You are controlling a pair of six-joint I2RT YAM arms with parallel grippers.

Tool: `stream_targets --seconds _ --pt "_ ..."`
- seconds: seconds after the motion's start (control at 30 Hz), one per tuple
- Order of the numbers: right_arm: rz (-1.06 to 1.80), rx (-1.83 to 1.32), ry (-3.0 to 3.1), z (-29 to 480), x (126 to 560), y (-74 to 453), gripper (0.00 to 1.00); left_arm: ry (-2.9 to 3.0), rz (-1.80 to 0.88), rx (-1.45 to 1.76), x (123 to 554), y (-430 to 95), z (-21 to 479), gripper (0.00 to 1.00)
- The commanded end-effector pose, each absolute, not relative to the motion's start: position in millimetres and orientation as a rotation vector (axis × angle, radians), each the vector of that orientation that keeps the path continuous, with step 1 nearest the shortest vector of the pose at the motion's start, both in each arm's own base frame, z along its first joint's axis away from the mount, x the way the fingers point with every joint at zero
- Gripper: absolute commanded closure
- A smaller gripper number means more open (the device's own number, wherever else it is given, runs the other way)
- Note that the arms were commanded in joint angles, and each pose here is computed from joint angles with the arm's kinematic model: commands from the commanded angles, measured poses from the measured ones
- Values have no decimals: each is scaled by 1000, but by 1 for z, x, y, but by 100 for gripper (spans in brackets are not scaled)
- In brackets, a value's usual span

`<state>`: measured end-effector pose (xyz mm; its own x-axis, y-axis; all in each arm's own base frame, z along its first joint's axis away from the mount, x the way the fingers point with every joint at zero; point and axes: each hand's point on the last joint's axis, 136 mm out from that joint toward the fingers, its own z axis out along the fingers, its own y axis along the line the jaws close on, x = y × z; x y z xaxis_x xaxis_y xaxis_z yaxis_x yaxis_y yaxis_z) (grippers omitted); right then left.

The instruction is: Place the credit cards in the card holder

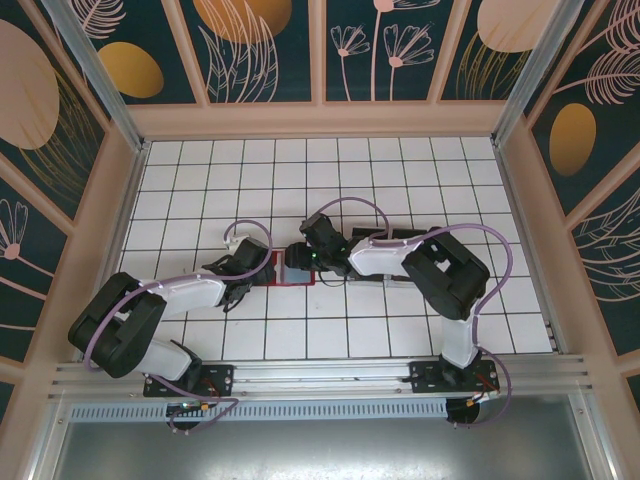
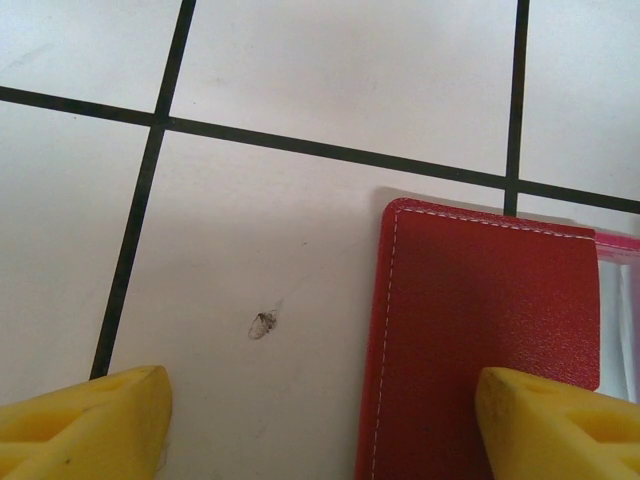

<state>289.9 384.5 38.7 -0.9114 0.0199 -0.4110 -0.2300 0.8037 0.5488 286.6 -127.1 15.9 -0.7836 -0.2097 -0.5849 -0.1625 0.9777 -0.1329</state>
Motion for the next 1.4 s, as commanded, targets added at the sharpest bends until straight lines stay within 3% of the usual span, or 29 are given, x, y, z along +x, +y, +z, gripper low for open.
stream_targets --seconds 0.0,0.47,0.97,1.37 --pt "950 -175 2563 48 289 402 52 2518 -128 -242 282 -130 7 21" --pt "1109 -137 2536 57 283 411 52 2518 -145 -247 280 -130 6 21" --pt "730 -182 2553 53 297 367 48 2511 -150 -244 282 -132 9 21" --pt "766 -209 2584 38 292 379 49 2514 -155 -243 281 -132 7 21"
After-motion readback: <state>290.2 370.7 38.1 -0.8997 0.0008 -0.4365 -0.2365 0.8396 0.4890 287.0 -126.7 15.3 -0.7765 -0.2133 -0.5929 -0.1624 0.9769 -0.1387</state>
